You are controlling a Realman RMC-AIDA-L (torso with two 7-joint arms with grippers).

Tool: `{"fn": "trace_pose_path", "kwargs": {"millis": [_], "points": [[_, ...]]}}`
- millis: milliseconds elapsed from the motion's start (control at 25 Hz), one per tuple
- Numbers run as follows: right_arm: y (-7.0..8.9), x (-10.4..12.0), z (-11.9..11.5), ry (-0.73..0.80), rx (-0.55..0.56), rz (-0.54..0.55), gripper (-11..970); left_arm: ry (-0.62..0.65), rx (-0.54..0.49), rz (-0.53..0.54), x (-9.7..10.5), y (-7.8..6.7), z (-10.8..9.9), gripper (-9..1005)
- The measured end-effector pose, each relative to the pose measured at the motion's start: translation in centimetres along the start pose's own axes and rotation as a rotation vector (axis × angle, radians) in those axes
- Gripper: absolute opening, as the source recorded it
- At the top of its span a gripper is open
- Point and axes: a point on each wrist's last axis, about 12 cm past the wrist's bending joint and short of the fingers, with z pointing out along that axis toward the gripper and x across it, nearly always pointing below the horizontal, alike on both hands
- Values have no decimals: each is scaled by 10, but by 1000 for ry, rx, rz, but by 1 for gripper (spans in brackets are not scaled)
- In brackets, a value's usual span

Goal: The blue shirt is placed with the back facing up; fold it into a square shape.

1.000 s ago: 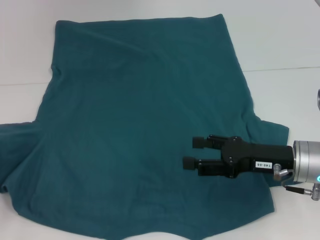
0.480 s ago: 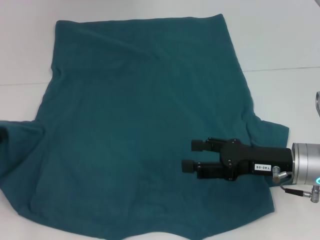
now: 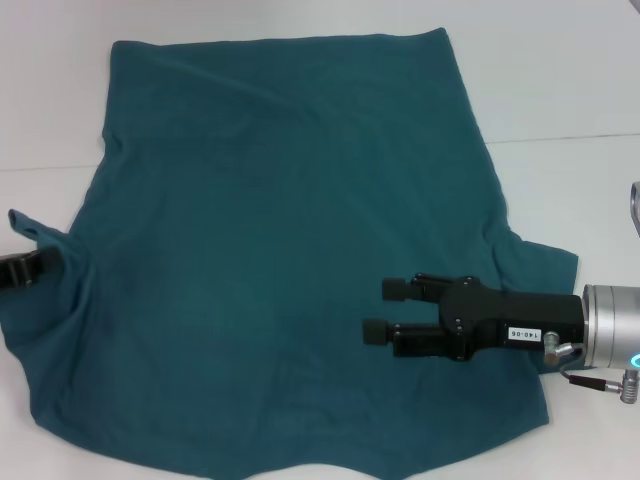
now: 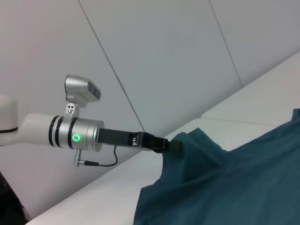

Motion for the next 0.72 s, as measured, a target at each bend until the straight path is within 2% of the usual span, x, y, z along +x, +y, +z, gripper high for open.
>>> {"fn": "trace_pose_path", "kwargs": {"millis": [320,600,640,720], "points": [[0,1,-1,4,2,1,858,17,84,-47,-10,-21,17,7],[0,3,0,7,1,6,850,-15,214,-164,13,-42,39,8],[0,3,0,7,1,8,848,-15,214,-164,13,-42,39,40],[0,4,0,7,1,10,846,-30,278,-177,21,-51,41,104]]}}
